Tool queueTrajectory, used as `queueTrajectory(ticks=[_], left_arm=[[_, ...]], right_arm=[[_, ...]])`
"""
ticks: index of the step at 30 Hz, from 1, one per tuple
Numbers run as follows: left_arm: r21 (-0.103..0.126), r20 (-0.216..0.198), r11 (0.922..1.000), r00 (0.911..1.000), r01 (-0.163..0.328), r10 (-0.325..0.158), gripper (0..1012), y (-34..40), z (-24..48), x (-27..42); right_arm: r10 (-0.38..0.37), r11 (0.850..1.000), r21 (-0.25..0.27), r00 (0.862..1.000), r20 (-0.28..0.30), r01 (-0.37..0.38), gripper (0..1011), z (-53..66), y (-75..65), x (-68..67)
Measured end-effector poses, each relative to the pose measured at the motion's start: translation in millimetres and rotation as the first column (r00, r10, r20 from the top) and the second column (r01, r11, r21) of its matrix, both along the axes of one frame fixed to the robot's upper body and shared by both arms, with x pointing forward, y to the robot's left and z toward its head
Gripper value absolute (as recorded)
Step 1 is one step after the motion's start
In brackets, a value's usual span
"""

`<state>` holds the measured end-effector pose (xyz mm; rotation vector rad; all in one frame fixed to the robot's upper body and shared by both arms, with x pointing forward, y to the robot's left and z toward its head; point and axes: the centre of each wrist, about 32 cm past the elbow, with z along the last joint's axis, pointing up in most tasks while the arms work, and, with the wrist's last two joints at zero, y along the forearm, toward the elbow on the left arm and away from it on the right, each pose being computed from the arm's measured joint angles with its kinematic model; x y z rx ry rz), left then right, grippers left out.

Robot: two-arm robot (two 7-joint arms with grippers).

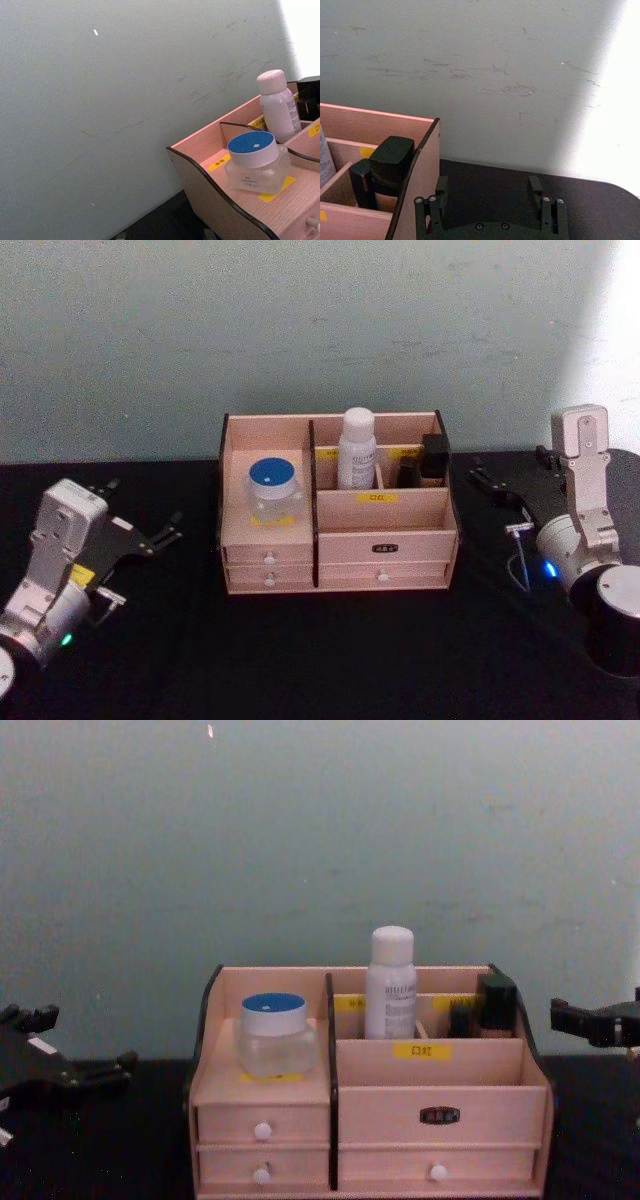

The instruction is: Pick up the facial cleanser and watermelon frost from the table and place them into the tiered storage box.

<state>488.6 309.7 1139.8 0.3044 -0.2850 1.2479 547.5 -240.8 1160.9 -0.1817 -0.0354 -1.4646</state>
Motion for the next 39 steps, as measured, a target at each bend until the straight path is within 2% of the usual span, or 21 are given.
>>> queueTrajectory(ticks=[39], left_arm=[[0.000, 0.000, 1.0000, 1.0000, 0.000, 0.000, 1001, 0.0, 0.0, 0.0]], right_arm=[[0.001, 1.000, 0.001, 1.000, 0.002, -0.001, 1002, 0.4, 0.0, 0.0]])
